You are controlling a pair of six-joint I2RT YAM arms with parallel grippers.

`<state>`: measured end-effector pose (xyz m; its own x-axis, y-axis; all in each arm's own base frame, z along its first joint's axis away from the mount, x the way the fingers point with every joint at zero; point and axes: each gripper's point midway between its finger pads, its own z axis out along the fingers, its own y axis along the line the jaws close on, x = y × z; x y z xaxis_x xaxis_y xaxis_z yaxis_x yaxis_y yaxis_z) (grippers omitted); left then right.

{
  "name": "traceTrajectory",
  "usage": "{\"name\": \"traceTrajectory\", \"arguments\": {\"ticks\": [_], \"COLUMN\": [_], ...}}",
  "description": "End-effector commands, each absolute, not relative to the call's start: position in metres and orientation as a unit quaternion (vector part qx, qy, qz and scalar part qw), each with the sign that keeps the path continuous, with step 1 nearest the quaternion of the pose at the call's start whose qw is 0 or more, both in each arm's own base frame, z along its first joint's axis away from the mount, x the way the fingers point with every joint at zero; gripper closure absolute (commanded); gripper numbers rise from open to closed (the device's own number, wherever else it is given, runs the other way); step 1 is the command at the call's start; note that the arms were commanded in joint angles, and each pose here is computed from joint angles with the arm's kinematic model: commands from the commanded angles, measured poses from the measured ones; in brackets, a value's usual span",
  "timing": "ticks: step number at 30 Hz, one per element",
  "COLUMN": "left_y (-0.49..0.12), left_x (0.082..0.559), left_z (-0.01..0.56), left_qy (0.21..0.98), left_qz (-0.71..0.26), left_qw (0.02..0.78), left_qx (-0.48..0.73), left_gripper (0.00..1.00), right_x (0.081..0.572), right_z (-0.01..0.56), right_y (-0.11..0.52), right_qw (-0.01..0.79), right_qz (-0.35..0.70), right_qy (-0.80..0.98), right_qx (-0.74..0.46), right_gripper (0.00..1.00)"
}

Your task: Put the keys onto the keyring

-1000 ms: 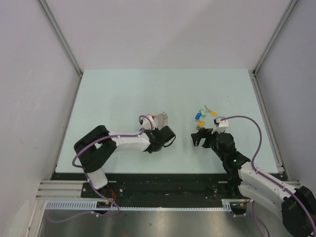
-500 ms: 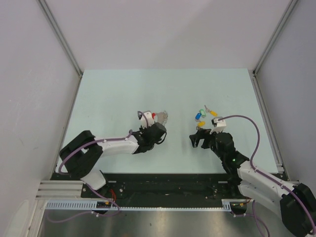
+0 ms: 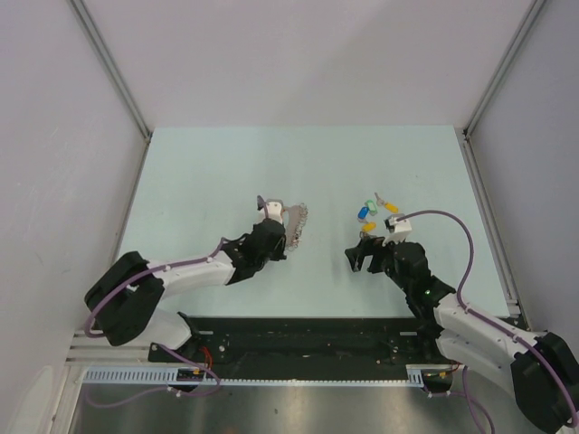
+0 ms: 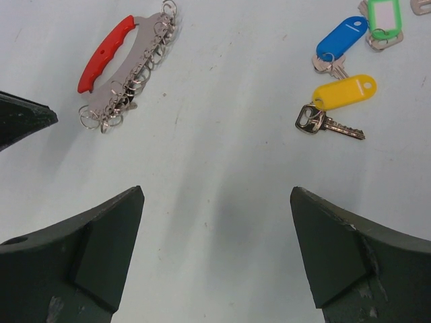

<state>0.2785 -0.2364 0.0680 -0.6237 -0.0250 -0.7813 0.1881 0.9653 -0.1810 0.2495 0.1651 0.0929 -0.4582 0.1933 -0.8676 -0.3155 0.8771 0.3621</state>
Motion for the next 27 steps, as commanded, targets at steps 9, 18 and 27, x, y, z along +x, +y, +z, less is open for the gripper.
{"name": "traceTrajectory", "arguments": {"ticks": [9,18,27], "left_y": [-0.232,-0.236,-0.236], "left_x": [0.281,0.287,0.294], "left_z": [0.038,0.029,0.024], "left_qy": [0.886,0.879,0.878], "left_qz": [-0.157,-0.179,-0.190], "left_qw": [0.424,0.420,0.416], "left_qx": [0.105,0.139,0.143], "left_gripper": [0.63,0.63,0.63], "right_x": [0.255,0.255,0.255], "right_z": [0.104,0.105,0.103], "right_y": [0.171,0.172,0.173], "right_qw": [0.537,0.538,0.535], "right_qz": [0.256,0.258,0.259], "right_qy": [0.802,0.801,0.802], "right_qx": [-0.051,-0.055,-0.056], "right_gripper": [0.05,0.05,0.05]}}
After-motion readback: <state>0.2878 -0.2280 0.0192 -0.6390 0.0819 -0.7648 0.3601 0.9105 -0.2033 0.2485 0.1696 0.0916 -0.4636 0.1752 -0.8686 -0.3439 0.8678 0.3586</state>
